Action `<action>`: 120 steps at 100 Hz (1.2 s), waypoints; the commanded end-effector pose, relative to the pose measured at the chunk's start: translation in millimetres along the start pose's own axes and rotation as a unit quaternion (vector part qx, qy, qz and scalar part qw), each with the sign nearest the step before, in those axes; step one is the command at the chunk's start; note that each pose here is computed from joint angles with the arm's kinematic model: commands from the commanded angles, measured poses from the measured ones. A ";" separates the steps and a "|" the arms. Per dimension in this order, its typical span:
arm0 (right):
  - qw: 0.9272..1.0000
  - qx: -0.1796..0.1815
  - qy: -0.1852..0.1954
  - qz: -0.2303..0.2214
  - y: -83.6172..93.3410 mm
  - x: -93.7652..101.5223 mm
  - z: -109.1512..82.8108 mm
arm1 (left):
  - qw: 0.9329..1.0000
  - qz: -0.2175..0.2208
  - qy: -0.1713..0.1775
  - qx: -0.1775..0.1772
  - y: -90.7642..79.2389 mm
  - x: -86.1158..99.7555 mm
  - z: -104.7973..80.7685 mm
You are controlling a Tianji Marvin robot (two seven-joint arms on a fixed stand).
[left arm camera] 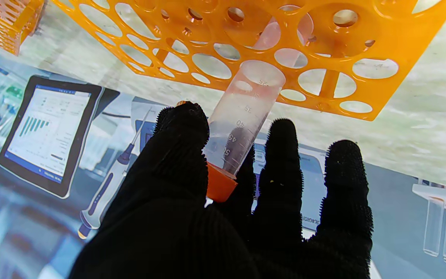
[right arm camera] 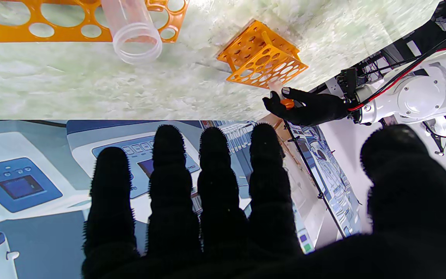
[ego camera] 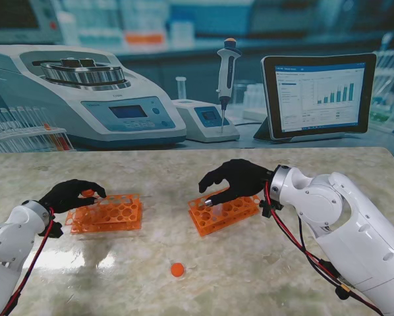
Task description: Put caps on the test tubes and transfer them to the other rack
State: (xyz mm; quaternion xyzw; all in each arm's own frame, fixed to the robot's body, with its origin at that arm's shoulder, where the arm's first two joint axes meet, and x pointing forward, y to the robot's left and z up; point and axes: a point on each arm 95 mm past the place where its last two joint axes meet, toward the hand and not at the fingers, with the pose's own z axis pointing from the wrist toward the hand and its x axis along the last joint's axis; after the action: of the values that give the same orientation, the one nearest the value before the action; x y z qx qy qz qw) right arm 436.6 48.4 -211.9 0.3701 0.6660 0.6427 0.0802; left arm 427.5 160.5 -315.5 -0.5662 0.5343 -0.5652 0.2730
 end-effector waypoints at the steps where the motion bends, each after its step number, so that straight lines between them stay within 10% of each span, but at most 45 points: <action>1: 1.000 0.004 -0.001 0.002 -4.5 -0.4 -0.6 | 1.000 0.003 0.000 -0.001 2.1 -0.6 -0.5; 120: 1.000 -0.011 0.001 -0.001 -4.4 2.6 -12.4 | 0.996 0.039 0.061 0.053 -22.6 19.2 -4.6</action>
State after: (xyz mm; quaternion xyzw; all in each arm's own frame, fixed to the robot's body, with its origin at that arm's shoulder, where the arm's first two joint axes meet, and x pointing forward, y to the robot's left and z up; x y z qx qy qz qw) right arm 430.1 40.3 -211.2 0.3683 0.6601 0.6491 0.0855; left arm 425.8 157.4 -294.2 -0.5065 0.5405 -0.6031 0.2960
